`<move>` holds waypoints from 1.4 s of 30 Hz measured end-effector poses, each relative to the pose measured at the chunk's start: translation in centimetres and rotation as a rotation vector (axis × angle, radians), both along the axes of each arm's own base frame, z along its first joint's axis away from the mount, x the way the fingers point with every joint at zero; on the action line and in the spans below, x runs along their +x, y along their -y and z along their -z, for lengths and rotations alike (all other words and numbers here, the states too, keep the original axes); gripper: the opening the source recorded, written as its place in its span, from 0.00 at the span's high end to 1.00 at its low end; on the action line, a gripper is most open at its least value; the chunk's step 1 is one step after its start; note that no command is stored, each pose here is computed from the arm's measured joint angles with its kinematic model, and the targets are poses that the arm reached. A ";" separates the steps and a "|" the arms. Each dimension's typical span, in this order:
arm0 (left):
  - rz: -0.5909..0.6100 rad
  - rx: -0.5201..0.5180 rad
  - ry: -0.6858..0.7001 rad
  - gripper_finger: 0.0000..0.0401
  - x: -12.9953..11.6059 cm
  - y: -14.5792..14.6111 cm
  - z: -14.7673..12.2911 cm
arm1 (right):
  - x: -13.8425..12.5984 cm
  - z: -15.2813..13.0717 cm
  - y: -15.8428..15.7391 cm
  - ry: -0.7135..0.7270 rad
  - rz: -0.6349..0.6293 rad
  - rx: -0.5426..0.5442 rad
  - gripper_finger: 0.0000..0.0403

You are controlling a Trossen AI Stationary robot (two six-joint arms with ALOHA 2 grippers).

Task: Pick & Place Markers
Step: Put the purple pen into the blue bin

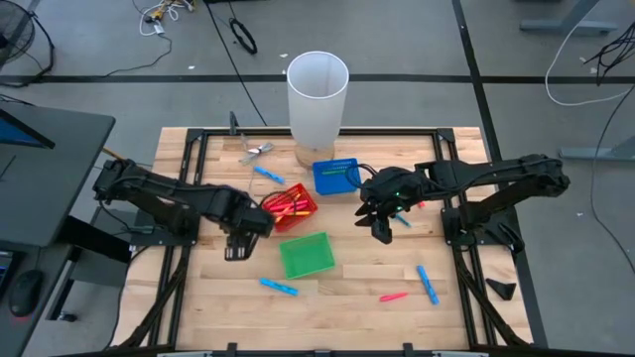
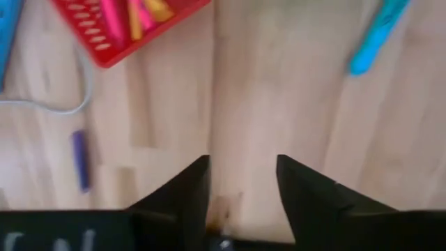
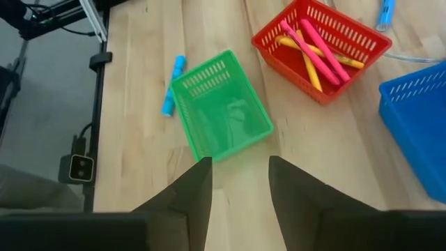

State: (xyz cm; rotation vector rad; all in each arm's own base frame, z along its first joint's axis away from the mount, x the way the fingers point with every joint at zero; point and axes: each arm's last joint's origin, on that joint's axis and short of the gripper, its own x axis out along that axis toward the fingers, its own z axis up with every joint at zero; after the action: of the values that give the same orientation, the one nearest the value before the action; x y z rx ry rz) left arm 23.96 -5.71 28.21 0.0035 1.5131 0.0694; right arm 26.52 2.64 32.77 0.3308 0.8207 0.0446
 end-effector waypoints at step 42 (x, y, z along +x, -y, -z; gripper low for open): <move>0.035 0.132 -0.173 0.35 -3.5 -17.7 -0.4 | 0.3 -0.3 0.0 0.073 -0.139 -0.153 0.65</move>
State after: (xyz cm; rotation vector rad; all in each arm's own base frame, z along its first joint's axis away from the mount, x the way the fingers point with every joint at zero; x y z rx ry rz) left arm 20.47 11.99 28.57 0.1449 1.6788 0.1439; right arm 26.80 2.61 33.02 0.1266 0.7690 0.1223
